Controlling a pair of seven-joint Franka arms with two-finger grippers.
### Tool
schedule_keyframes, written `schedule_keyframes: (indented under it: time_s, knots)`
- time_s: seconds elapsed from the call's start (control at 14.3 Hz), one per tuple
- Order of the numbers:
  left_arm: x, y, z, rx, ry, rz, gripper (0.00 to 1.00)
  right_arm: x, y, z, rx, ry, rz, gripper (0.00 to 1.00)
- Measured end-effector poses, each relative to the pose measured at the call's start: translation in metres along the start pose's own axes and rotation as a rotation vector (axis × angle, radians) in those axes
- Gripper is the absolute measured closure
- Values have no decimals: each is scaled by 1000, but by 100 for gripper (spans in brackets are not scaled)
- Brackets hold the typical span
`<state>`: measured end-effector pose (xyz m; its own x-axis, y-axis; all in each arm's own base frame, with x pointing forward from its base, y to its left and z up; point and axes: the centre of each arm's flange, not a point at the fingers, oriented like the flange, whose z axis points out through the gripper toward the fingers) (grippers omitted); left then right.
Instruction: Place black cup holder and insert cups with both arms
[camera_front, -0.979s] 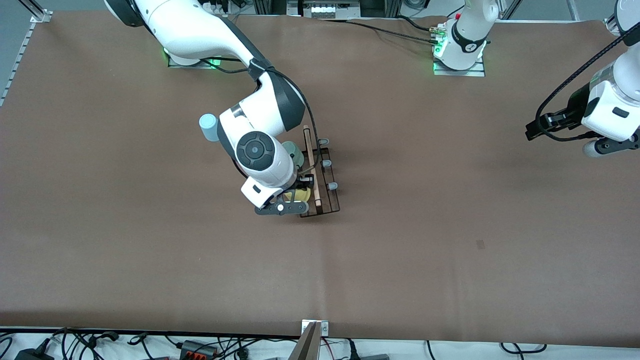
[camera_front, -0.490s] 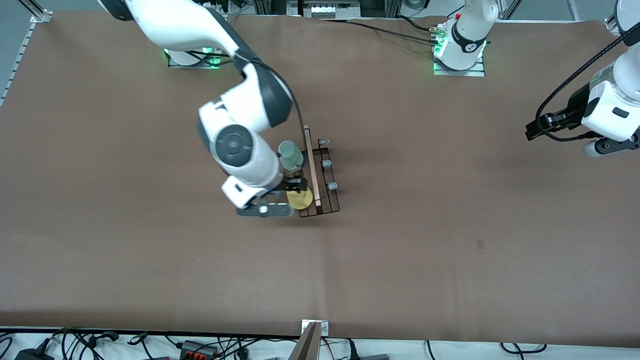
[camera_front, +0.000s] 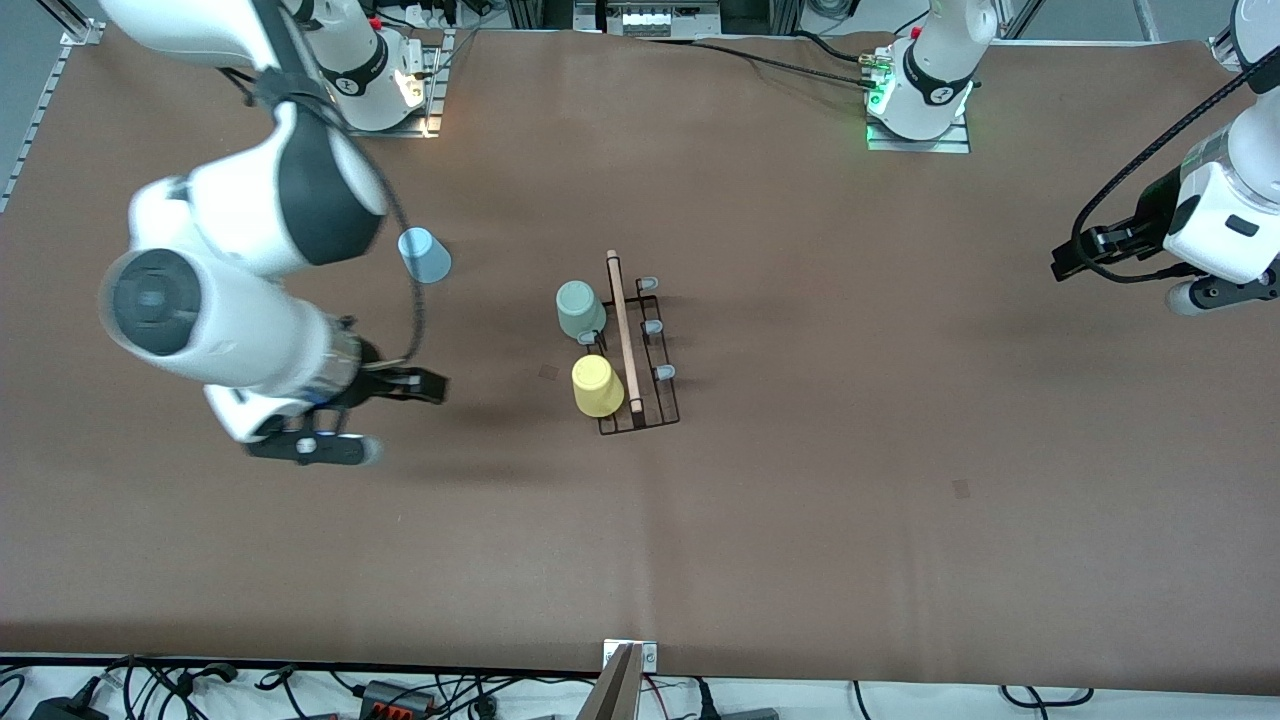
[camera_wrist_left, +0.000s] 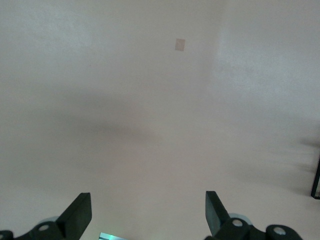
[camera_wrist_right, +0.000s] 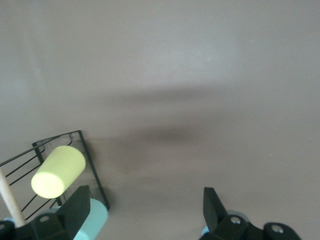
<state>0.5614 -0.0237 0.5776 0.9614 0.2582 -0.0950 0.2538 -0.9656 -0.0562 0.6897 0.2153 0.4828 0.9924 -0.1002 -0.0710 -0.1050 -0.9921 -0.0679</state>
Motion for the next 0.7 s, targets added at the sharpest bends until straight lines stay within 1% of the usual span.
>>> schedule_keyframes:
  time_s: [0.35, 0.56, 0.7]
  knots:
    - [0, -1, 0, -1, -1, 3, 0, 7, 67, -47, -64, 65, 85, 0]
    - [1, -1, 0, -1, -1, 3, 0, 7, 140, -64, -44, 76, 99, 0]
    - [1, -1, 0, -2, -2, 3, 0, -2, 189, -76, -21, 100, 37, 0]
